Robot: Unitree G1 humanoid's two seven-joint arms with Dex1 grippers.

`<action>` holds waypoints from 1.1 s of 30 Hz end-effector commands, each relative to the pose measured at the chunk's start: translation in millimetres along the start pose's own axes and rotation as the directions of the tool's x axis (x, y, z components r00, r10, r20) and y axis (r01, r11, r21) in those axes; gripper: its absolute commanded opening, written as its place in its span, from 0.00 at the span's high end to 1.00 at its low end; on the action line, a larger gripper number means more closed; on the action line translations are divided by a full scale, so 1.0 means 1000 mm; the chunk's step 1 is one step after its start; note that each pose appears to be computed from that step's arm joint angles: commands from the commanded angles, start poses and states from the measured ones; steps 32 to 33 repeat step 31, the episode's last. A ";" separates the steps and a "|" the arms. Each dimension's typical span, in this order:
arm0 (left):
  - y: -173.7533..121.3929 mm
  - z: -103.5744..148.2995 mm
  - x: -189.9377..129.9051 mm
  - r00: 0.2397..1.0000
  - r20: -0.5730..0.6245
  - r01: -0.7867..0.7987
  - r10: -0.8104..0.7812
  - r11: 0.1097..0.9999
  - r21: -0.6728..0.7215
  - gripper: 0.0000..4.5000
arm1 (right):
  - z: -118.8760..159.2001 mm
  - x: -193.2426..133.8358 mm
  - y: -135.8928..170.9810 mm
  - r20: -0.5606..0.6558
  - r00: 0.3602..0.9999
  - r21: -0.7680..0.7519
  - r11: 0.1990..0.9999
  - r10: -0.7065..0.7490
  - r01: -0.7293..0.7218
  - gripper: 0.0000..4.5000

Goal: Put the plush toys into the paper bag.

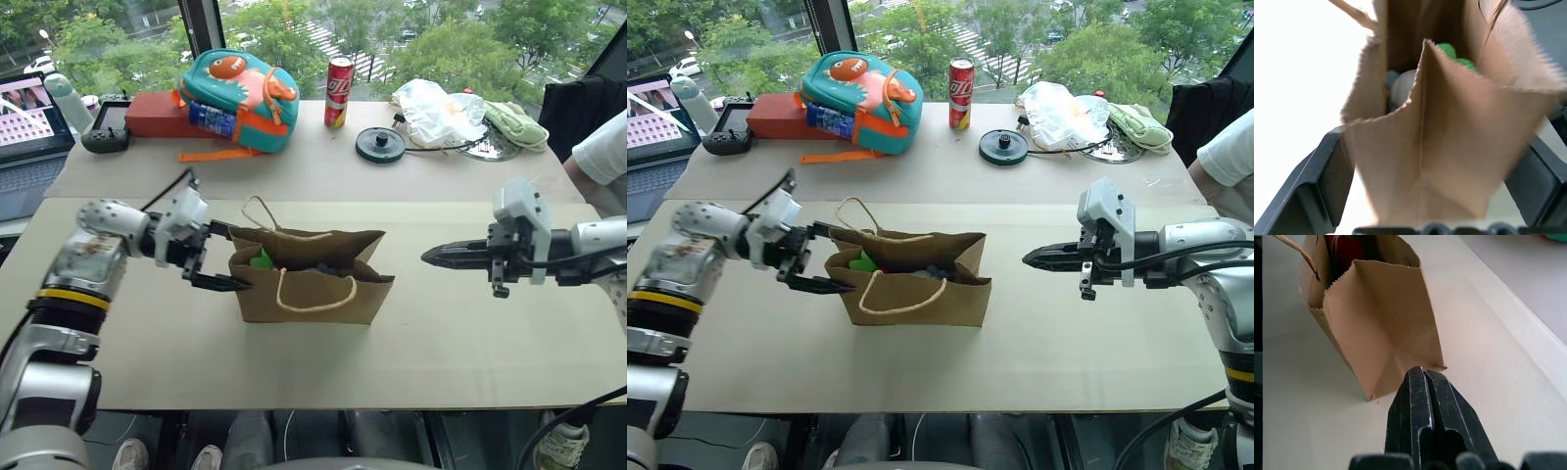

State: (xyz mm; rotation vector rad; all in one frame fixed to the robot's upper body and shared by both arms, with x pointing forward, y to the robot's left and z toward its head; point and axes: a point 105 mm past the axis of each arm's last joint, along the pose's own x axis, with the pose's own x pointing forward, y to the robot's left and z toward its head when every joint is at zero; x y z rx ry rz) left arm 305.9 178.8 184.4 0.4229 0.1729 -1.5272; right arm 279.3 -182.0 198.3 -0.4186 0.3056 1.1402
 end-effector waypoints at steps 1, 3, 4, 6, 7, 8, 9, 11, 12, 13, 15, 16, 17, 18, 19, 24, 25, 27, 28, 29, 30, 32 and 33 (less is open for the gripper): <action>-0.011 0.025 -0.019 0.999 0.027 -0.019 0.020 0.999 -0.033 0.02 | 0.012 -0.008 -0.006 -0.011 0.999 -0.059 0.998 -0.034 0.033 1.00; -0.021 0.032 -0.029 0.999 0.032 -0.016 0.019 0.996 -0.086 0.02 | 0.014 -0.009 -0.005 -0.014 0.999 -0.065 0.997 -0.030 0.029 1.00; -0.024 0.036 -0.033 0.999 0.031 -0.019 0.023 0.993 -0.113 0.02 | 0.016 -0.009 -0.005 -0.013 1.000 -0.071 0.997 -0.028 0.027 1.00; -0.031 0.043 -0.045 0.999 0.021 -0.023 0.027 0.985 -0.171 0.02 | 0.022 -0.010 -0.003 -0.005 1.000 -0.081 0.997 -0.015 0.015 1.00; -0.032 0.047 -0.051 0.999 0.017 -0.038 0.042 0.983 -0.180 0.02 | 0.025 -0.011 -0.001 -0.001 1.000 -0.091 0.996 -0.008 0.008 1.00; -0.031 0.051 -0.056 0.998 0.013 -0.057 0.060 0.980 -0.190 0.02 | 0.028 -0.012 0.000 0.005 1.000 -0.097 0.995 -0.004 0.005 1.00; -0.030 0.056 -0.062 0.997 0.014 -0.074 0.078 0.978 -0.196 0.02 | 0.032 -0.013 0.001 0.016 1.000 -0.103 0.995 0.000 0.002 1.00; -0.029 0.069 -0.073 0.993 0.034 -0.102 0.112 0.971 -0.214 0.02 | 0.043 -0.016 0.005 0.048 0.999 -0.115 0.993 0.015 -0.009 1.00; -0.028 0.072 -0.076 0.992 0.041 -0.110 0.121 0.971 -0.213 0.02 | 0.047 -0.017 0.006 0.058 0.998 -0.118 0.993 0.018 -0.011 1.00; -0.028 0.075 -0.079 0.990 0.050 -0.117 0.130 0.970 -0.214 0.02 | 0.051 -0.018 0.007 0.067 0.998 -0.120 0.993 0.021 -0.013 1.00; -0.026 0.081 -0.082 0.987 0.070 -0.125 0.143 0.969 -0.213 0.02 | 0.058 -0.020 0.010 0.086 0.996 -0.125 0.992 0.028 -0.017 1.00; -0.026 0.083 -0.083 0.986 0.076 -0.127 0.146 0.969 -0.214 0.02 | 0.060 -0.020 0.011 0.092 0.995 -0.125 0.992 0.030 -0.018 1.00; -0.026 0.084 -0.083 0.986 0.080 -0.127 0.147 0.968 -0.215 0.02 | 0.062 -0.020 0.012 0.098 0.995 -0.126 0.992 0.031 -0.018 1.00; -0.026 0.083 -0.083 0.986 0.081 -0.126 0.146 0.968 -0.216 0.02 | 0.063 -0.020 0.012 0.102 0.994 -0.125 0.992 0.033 -0.020 1.00; -0.026 0.083 -0.082 0.986 0.081 -0.126 0.147 0.968 -0.217 0.02 | 0.064 -0.020 0.013 0.103 0.994 -0.125 0.992 0.035 -0.022 1.00; -0.027 0.078 -0.081 0.986 0.082 -0.122 0.144 0.966 -0.227 0.02 | 0.063 -0.017 0.013 0.097 0.994 -0.121 0.992 0.044 -0.032 1.00; -0.028 0.077 -0.081 0.986 0.082 -0.121 0.143 0.966 -0.228 0.02 | 0.062 -0.016 0.013 0.095 0.994 -0.119 0.992 0.045 -0.033 1.00; -0.028 0.077 -0.080 0.986 0.089 -0.120 0.143 0.967 -0.226 0.02 | 0.061 -0.016 0.013 0.091 0.995 -0.116 0.993 0.049 -0.038 1.00; -0.028 0.077 -0.080 0.986 0.092 -0.118 0.142 0.967 -0.227 0.02 | 0.060 -0.015 0.014 0.088 0.995 -0.114 0.993 0.051 -0.040 1.00; -0.028 0.077 -0.080 0.985 0.095 -0.118 0.142 0.967 -0.227 0.02 | 0.059 -0.015 0.014 0.086 0.995 -0.112 0.993 0.053 -0.043 1.00; -0.027 0.076 -0.079 0.985 0.096 -0.119 0.144 0.967 -0.226 0.02 | 0.059 -0.014 0.014 0.085 0.995 -0.109 0.993 0.054 -0.045 1.00; -0.027 0.075 -0.079 0.985 0.096 -0.120 0.145 0.967 -0.226 0.02 | 0.058 -0.013 0.013 0.082 0.995 -0.108 0.993 0.054 -0.045 1.00; -0.027 0.075 -0.079 0.985 0.096 -0.120 0.145 0.967 -0.226 0.02 | 0.058 -0.013 0.013 0.082 0.995 -0.108 0.993 0.054 -0.045 1.00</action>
